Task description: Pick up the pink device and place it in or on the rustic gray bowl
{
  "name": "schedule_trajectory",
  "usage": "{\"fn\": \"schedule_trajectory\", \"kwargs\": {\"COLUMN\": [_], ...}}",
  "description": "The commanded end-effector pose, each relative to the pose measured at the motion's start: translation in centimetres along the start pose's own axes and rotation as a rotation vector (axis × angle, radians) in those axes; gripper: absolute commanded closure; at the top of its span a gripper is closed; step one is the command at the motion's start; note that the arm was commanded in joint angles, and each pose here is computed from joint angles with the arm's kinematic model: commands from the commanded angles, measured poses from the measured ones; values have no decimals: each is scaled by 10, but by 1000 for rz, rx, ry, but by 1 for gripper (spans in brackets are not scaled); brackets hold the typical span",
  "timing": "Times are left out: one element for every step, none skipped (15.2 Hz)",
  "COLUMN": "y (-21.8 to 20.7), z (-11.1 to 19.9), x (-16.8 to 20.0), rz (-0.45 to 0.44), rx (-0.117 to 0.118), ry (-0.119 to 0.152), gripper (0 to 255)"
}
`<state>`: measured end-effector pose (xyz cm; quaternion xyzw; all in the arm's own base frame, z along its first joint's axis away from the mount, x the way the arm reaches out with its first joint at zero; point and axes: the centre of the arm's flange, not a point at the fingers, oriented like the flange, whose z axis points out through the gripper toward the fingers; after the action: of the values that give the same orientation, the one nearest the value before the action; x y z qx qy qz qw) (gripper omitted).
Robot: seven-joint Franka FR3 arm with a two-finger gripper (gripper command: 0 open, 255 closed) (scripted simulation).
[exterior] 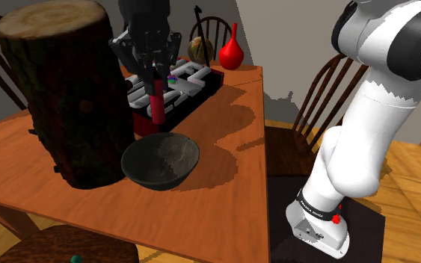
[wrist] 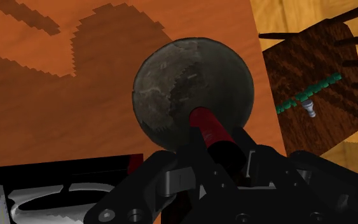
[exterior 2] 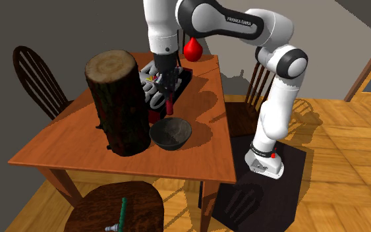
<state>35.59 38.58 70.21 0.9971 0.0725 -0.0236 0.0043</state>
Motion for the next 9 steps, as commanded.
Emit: {"fn": "schedule_trajectory", "kwargs": {"y": [-2,-2,-2,-2,-2,-2,-2,-2,-2], "z": [10,16,21,26,32,37,42,47,53], "x": [1,1,1,2,2,2,2,3,3], "rz": [1,1,1,1,1,1,1,1,1], "rx": [0,0,0,0,0,0,0,0,0], "ry": [0,0,0,0,0,0,0,0,0], "gripper": [255,255,255,255,255,255,255,255,255]}}
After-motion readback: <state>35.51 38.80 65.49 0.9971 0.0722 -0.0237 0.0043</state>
